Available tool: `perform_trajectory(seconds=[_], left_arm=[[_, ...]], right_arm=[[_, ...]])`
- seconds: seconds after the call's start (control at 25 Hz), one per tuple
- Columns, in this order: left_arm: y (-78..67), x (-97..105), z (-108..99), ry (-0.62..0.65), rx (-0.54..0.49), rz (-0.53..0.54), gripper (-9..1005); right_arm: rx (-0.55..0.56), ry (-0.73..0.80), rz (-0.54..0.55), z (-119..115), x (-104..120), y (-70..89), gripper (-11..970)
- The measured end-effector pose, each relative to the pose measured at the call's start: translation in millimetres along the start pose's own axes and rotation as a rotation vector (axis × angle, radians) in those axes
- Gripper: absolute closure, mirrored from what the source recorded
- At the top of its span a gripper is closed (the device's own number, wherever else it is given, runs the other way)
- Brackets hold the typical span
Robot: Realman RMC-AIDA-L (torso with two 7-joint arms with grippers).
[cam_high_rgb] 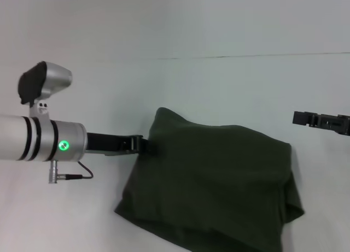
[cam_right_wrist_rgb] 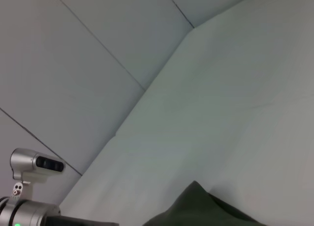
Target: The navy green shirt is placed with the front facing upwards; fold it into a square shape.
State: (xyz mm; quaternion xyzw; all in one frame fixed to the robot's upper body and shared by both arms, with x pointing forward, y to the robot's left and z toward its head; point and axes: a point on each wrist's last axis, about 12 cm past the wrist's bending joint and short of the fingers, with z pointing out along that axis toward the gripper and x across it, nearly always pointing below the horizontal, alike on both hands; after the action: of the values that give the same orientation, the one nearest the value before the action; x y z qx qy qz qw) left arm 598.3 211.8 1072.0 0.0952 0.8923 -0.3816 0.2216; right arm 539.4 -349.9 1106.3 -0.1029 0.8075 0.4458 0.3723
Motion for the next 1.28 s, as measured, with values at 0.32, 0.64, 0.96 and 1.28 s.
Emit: perform_trajectory(seconds=[0.32, 0.64, 0.96, 1.28], left_arm=[[26.5, -4, -28, -0.093, -0.061, -0.064, 930], [44.7, 21, -56, -0.136, -0.031, -0.194, 944], [52.5, 53, -67, -0.181, 0.048, -0.317, 945], [49.6, 66, -77, -0.236, 0.127, -0.225, 944]], right_arm=[[-0.016, -0.003, -0.012, 6, -3, 2.0, 155], [-0.025, 0.001, -0.038, 12, -7, 4.1, 156], [-0.033, 0.002, -0.065, 22, -7, 6.5, 157], [-0.04, 0.001, -0.083, 30, -3, 6.1, 155]])
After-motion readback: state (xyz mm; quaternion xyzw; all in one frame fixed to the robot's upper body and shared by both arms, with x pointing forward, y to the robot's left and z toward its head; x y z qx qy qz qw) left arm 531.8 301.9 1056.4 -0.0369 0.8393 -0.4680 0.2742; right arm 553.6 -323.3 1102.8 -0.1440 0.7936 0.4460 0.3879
